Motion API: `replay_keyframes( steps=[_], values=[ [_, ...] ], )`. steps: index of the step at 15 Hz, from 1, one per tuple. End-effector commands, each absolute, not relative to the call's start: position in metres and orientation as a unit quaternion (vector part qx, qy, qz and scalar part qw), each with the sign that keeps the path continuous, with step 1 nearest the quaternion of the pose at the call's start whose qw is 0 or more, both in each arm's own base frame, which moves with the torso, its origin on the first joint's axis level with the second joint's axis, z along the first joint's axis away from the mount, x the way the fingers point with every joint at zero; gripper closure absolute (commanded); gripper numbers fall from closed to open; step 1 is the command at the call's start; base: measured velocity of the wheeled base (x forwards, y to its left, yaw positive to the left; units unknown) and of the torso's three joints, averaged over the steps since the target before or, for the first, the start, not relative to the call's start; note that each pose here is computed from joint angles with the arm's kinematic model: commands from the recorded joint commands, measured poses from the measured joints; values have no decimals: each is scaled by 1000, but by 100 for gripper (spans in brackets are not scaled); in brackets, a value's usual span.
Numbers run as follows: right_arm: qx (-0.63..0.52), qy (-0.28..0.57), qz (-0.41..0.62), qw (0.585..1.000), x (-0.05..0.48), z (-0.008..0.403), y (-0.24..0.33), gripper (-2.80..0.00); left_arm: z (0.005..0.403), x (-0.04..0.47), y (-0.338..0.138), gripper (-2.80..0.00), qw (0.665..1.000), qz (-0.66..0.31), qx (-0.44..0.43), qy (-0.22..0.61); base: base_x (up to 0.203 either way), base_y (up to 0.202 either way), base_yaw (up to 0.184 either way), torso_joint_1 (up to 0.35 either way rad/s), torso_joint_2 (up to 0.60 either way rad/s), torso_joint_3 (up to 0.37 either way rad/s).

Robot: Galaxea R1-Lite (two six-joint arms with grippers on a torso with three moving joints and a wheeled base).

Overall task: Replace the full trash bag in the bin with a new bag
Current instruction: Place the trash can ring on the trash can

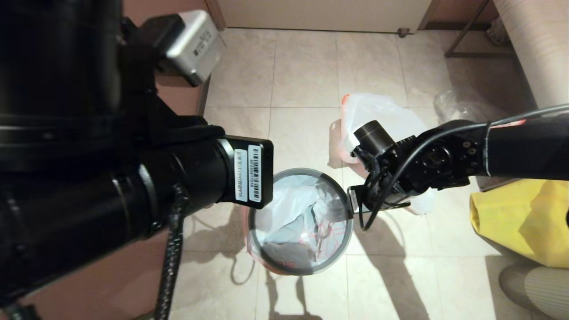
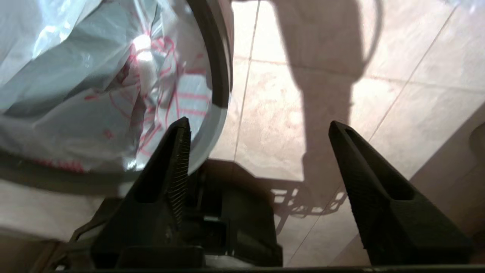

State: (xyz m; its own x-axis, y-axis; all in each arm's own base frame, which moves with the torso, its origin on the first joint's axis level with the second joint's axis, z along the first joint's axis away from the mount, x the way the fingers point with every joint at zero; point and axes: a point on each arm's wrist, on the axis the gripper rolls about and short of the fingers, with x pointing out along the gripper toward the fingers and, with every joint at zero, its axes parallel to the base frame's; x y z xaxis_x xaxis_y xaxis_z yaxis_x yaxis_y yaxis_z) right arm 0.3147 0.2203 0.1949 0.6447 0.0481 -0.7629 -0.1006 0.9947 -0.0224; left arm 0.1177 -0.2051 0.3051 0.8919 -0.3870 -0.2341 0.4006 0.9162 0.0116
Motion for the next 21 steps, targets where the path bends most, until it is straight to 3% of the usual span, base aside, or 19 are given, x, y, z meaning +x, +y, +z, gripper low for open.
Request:
replay_keyframes(
  steps=[1, 3, 5, 8, 11, 21],
  values=[
    [-2, 417, 43, 908, 295, 206, 203, 0, 288, 135, -220, 0, 973, -181, 52, 135, 0, 0, 0, 0, 0, 0],
    [50, 399, 72, 913, 309, 192, 199, 0, 267, 167, -231, 0, 976, -141, 67, 154, 0, 0, 0, 0, 0, 0],
    [111, 431, 147, 883, 320, 184, 189, 0, 247, 204, -230, 0, 975, -113, 71, 178, 0, 0, 0, 0, 0, 0],
    [184, 471, 206, 838, 348, 169, 153, 0, 227, 240, -219, 0, 950, -198, 45, 237, 0, 0, 0, 0, 0, 0],
    [213, 480, 233, 818, 359, 163, 139, 0, 210, 269, -193, 0, 905, -305, -5, 297, 0, 0, 0, 0, 0, 0],
    [203, 481, 299, 799, 371, 138, 158, 0, 128, 349, -128, 0, 830, -402, -75, 380, 0, 0, 0, 0, 0, 0]
  ],
)
